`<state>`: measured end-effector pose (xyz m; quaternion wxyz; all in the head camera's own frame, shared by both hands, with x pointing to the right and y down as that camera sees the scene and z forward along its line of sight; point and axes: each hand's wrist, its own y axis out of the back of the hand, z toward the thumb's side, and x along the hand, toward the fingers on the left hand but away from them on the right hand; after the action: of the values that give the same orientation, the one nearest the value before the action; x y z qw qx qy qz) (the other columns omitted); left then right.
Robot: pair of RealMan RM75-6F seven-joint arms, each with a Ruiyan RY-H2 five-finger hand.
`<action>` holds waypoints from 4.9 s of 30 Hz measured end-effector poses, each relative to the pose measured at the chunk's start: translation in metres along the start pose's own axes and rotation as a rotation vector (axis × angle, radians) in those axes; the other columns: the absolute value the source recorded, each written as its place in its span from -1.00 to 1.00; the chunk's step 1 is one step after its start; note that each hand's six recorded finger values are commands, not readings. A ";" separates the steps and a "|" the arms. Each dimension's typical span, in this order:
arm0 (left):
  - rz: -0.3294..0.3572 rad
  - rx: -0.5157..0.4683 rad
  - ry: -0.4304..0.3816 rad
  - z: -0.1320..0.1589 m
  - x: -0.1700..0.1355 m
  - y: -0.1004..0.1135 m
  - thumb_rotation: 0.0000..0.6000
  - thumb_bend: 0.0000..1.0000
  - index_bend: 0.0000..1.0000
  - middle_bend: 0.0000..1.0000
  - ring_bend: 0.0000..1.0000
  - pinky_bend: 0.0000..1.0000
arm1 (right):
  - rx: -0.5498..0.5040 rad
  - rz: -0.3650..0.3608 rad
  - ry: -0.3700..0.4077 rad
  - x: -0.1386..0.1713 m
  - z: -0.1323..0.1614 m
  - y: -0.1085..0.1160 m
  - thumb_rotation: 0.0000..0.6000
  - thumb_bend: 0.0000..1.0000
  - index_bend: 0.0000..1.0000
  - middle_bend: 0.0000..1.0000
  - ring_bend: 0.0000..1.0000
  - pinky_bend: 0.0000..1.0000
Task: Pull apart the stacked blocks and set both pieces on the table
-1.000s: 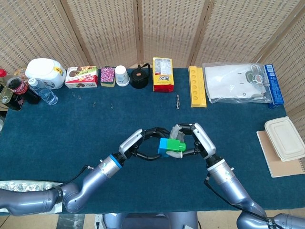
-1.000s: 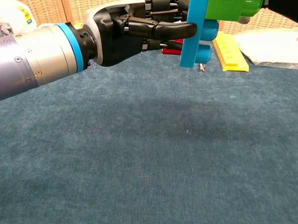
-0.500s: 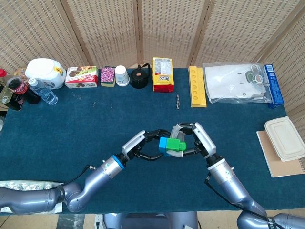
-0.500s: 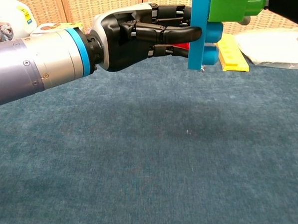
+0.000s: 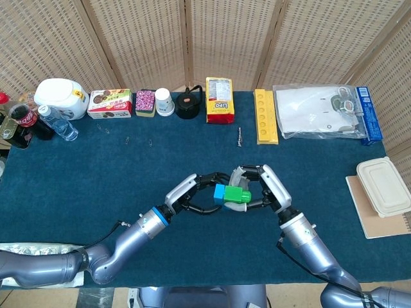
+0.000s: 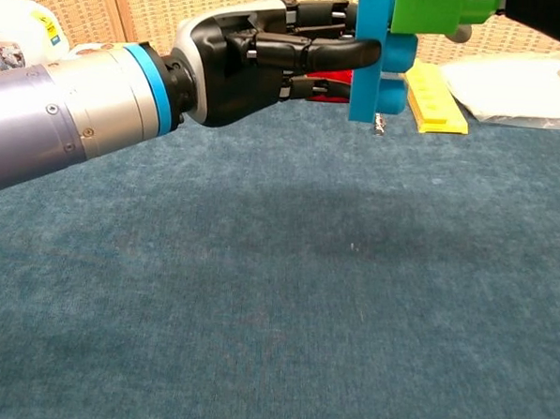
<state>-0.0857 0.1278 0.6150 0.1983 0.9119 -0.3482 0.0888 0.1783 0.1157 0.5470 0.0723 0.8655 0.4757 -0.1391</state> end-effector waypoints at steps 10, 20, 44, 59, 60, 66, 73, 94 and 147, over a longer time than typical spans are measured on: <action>0.030 -0.024 -0.022 0.006 -0.005 0.014 1.00 -0.08 0.13 -0.43 -0.72 -0.51 | -0.065 -0.006 -0.007 0.001 0.002 0.003 1.00 -0.82 0.41 0.34 0.38 0.39; 0.057 -0.028 -0.050 0.012 -0.014 0.026 1.00 -0.08 0.13 -0.43 -0.72 -0.51 | -0.090 -0.032 0.001 0.002 0.003 0.012 1.00 -0.82 0.41 0.34 0.38 0.40; 0.217 0.396 0.004 0.056 -0.124 0.105 1.00 -0.10 0.13 -0.43 -0.72 -0.50 | 0.383 0.052 -0.183 0.006 -0.044 0.063 1.00 -0.84 0.34 0.24 0.18 0.18; 0.324 0.813 0.195 0.052 -0.201 0.130 1.00 -0.11 0.13 -0.43 -0.72 -0.51 | 1.095 0.257 -0.277 0.004 -0.103 0.050 1.00 -0.87 0.21 0.11 0.00 -0.02; 0.328 0.820 0.201 0.051 -0.203 0.131 1.00 -0.11 0.13 -0.43 -0.72 -0.51 | 1.116 0.261 -0.281 0.004 -0.107 0.049 1.00 -0.87 0.21 0.11 -0.01 -0.03; 0.341 0.859 0.226 0.045 -0.209 0.135 1.00 -0.11 0.13 -0.43 -0.72 -0.53 | 1.210 0.283 -0.303 -0.001 -0.125 0.037 1.00 -0.89 0.05 -0.02 -0.14 -0.19; 0.344 0.904 0.236 0.041 -0.209 0.138 1.00 -0.11 0.13 -0.43 -0.72 -0.53 | 1.277 0.300 -0.322 -0.008 -0.134 0.027 1.00 -0.92 -0.29 -0.29 -0.39 -0.41; 0.280 1.175 0.256 0.004 -0.133 0.126 1.00 -0.12 0.13 -0.43 -0.72 -0.66 | 1.334 0.052 -0.178 0.027 -0.044 0.056 1.00 -0.93 -0.41 -0.42 -0.50 -0.46; 0.836 1.348 0.576 0.056 -0.386 0.179 1.00 -0.74 -0.81 -0.75 -1.00 -0.78 | 1.287 -0.373 -0.460 0.145 -0.043 0.176 1.00 -0.92 -0.33 -0.32 -0.48 -0.50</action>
<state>-0.4906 0.2143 0.5019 -0.3567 0.5730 -0.4653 0.5726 0.4077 0.1492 0.5419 -0.3802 0.5893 0.4118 -0.5820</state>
